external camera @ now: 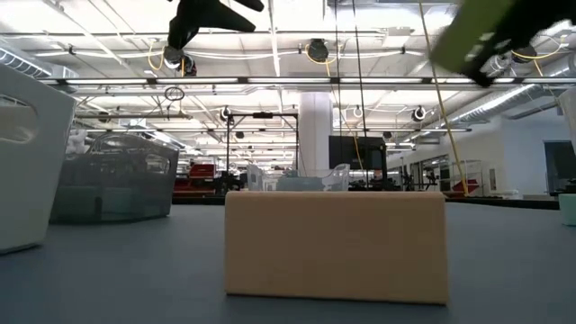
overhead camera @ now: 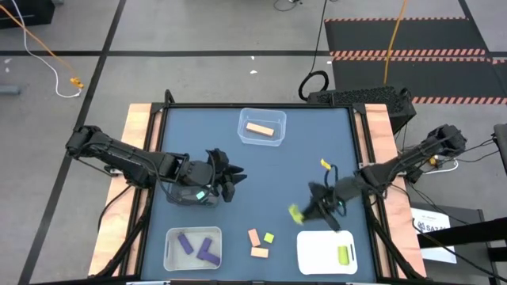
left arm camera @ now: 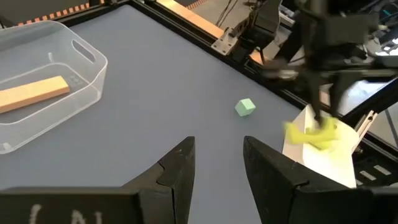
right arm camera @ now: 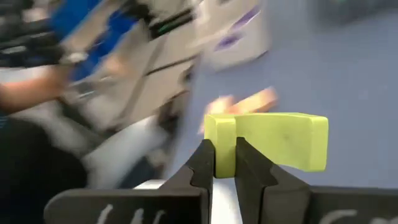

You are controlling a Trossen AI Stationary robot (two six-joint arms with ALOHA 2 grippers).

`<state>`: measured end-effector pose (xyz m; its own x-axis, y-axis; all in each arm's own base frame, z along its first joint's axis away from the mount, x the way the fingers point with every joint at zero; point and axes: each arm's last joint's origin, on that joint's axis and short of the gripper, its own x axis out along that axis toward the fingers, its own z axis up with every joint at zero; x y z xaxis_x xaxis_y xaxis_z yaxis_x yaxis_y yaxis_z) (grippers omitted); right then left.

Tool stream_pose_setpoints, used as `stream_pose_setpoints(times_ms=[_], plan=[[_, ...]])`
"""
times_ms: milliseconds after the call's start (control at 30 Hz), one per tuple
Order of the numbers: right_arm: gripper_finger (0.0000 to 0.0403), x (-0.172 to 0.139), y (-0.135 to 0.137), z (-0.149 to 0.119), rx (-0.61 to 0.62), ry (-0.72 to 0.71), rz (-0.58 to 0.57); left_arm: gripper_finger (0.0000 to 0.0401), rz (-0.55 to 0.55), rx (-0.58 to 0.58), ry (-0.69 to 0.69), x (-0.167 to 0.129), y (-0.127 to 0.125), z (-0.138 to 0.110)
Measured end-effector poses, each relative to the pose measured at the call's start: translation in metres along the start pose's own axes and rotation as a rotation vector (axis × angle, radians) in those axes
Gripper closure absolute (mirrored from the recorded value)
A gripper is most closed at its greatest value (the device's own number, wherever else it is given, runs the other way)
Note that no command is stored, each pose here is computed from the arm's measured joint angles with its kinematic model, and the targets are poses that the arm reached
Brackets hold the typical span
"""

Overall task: Sort & place blocks by color
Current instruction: Put the top green blocks into the white bin, then put the blue blocks into the black bin

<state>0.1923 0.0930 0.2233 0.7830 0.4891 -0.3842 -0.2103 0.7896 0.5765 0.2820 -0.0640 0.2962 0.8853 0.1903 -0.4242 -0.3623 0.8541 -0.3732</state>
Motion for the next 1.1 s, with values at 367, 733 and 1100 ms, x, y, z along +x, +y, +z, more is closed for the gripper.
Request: stream_pose_setpoints(times_ms=[367, 733, 1100], plan=[[0.0381, -0.002, 0.035, -0.042, 0.207, 0.287, 0.105, 0.0265, 0.020, 0.030, 0.026, 0.000, 0.002, -0.002], [0.0340, -0.005, 0.036, -0.055, 0.293, 0.378, 0.039, 0.0265, 0.021, 0.025, 0.027, 0.000, 0.002, -0.003], [0.0207, -0.007, 0.041, -0.058, 0.299, 0.549, 0.205, 0.0265, 0.014, 0.018, 0.031, 0.000, 0.002, -0.003]])
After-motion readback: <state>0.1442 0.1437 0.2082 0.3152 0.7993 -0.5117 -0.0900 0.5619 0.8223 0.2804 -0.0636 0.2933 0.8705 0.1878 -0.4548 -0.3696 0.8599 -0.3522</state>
